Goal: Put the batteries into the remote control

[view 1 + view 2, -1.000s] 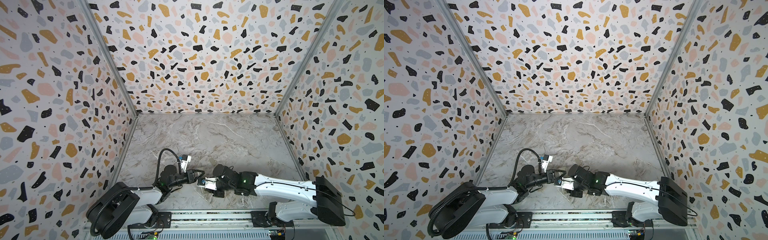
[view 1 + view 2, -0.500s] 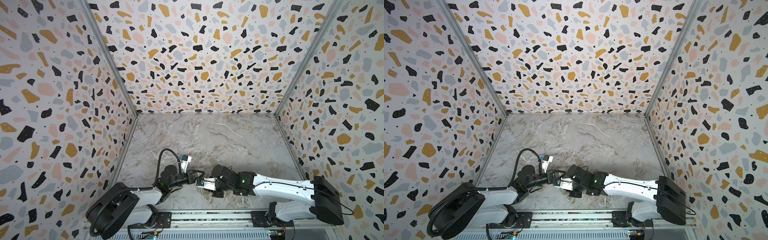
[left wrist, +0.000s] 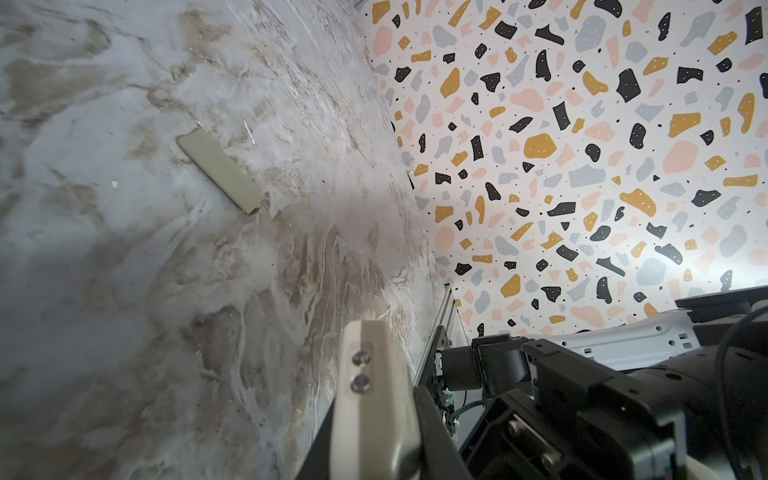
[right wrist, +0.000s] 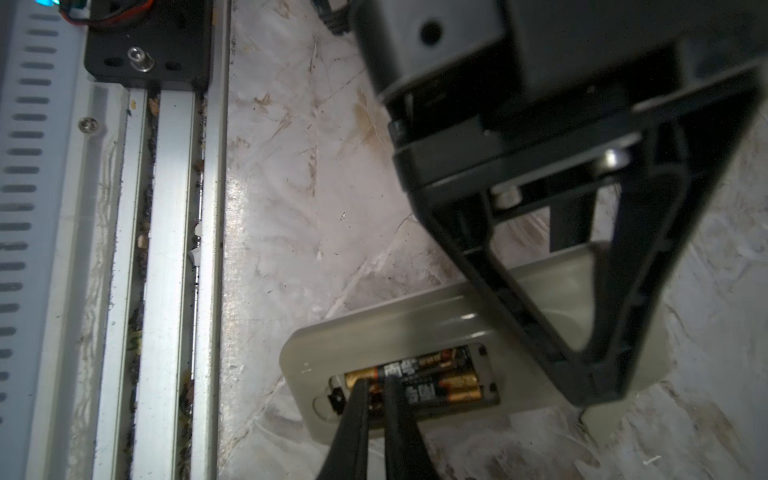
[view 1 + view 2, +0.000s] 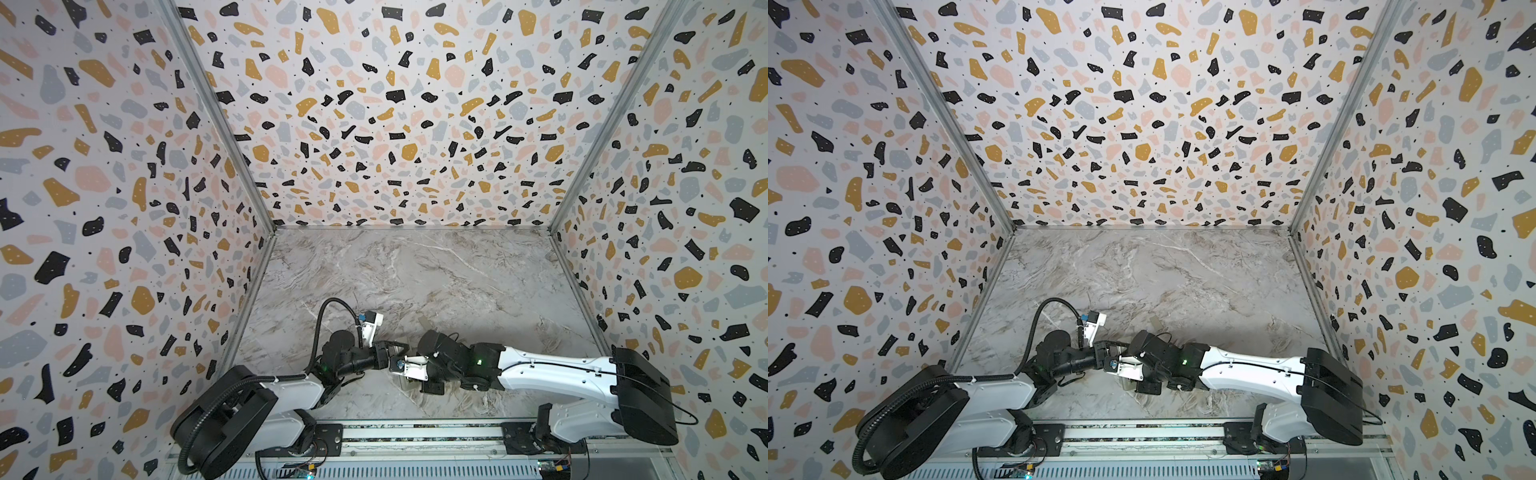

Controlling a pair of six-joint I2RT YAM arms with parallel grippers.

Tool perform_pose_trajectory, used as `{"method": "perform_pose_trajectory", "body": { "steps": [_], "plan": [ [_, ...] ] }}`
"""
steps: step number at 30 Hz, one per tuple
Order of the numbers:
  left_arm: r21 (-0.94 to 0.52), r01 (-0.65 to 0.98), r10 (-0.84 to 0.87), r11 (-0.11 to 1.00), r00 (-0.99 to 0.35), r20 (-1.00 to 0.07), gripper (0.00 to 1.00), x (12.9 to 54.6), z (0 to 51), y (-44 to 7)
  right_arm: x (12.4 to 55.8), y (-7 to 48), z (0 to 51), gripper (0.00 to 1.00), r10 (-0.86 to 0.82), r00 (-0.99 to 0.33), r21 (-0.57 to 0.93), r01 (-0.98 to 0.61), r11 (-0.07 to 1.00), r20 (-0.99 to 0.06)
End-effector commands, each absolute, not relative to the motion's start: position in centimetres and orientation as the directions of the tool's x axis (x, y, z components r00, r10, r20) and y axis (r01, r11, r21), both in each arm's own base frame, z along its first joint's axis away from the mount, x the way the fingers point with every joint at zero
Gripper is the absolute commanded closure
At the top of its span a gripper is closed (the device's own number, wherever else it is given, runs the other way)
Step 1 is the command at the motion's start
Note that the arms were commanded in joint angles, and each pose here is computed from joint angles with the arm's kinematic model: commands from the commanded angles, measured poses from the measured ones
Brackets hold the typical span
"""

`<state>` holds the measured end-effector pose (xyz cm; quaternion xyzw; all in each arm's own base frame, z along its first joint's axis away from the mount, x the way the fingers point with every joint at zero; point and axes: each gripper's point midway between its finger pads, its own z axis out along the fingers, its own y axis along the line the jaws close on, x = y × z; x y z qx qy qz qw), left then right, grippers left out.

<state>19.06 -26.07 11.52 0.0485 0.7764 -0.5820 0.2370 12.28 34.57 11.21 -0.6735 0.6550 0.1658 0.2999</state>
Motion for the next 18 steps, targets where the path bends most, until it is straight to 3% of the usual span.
{"method": "perform_pose_trajectory", "body": {
  "steps": [1, 18],
  "plan": [
    [-0.866, 0.458, -0.179, 0.2, -0.852, -0.492, 1.0, 18.3, 15.3, -27.2, 13.7, 35.4, 12.2, 0.89, -0.771, 0.081, -0.227, -0.97, 0.084, -0.632],
    [-0.863, 0.465, -0.188, 0.197, -0.846, -0.499, 1.0, 18.0, 15.8, -27.0, 14.9, 35.2, 10.4, 0.94, -0.803, 0.018, -0.24, -0.958, 0.156, -0.596]
  ]
}}
